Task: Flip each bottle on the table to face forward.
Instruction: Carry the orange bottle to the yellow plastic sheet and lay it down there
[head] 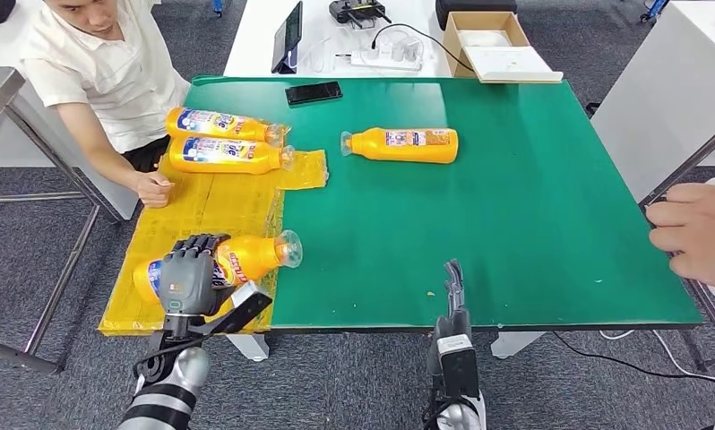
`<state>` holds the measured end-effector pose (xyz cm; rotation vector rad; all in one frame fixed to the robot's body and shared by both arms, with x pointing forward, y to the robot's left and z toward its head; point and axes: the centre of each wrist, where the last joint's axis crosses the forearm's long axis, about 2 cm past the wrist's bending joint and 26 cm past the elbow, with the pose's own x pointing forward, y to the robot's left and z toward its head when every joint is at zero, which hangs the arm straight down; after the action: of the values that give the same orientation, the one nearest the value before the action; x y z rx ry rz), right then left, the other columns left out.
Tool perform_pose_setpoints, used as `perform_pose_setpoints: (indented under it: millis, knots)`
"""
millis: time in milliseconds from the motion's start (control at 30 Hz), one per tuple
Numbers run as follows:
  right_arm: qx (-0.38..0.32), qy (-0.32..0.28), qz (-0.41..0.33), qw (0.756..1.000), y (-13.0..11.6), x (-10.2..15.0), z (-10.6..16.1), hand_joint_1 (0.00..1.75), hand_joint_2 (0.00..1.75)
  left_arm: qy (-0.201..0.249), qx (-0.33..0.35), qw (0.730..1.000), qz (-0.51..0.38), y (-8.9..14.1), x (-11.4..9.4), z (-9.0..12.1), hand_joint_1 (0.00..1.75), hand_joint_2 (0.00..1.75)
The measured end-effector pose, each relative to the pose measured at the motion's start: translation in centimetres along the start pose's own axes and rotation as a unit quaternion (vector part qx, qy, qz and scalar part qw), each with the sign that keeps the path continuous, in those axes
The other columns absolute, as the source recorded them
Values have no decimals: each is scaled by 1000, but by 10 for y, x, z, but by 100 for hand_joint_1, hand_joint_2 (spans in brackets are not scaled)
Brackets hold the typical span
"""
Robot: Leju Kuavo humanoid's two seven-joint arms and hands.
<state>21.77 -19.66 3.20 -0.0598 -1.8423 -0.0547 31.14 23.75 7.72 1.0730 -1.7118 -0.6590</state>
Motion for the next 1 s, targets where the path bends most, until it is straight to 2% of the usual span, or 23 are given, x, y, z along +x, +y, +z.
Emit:
perform_pose_setpoints:
  millis: [100, 267, 467, 500, 533, 600, 633, 667, 867, 1000]
  knots:
    - [12, -10, -6, 1000, 6, 3, -9, 0, 0, 51, -88, 995, -13, -12, -17, -16, 175, 175]
    - [18, -15, -10, 1000, 10, 4, -15, 0, 0, 59, -142, 987, -36, -14, -32, -39, 175, 175]
    - [22, -16, -14, 1000, 12, 5, -17, 0, 0, 70, -189, 979, -18, -11, -36, -55, 175, 175]
    - [22, -16, -15, 1000, 13, 5, -18, 0, 0, 72, -198, 977, -14, -11, -37, -57, 168, 175]
    - [23, -16, -16, 999, 14, 5, -19, 0, 0, 74, -207, 976, -9, -10, -37, -60, 137, 175]
    - [25, -16, -18, 999, 15, 5, -20, 0, 0, 78, -219, 973, 2, -9, -37, -64, 50, 175]
    - [26, -16, -19, 999, 15, 5, -20, 0, 0, 79, -224, 971, 9, -9, -37, -66, 13, 175]
    - [26, -15, -19, 999, 16, 5, -20, 0, 0, 78, -229, 970, 18, -8, -38, -67, 0, 175]
    - [30, -10, -23, 999, 17, 3, -18, 0, 0, 47, -258, 961, 94, -7, -37, -71, 0, 175]
    - [31, -7, -23, 999, 17, 2, -17, 0, 0, 28, -262, 958, 110, -6, -35, -72, 0, 175]
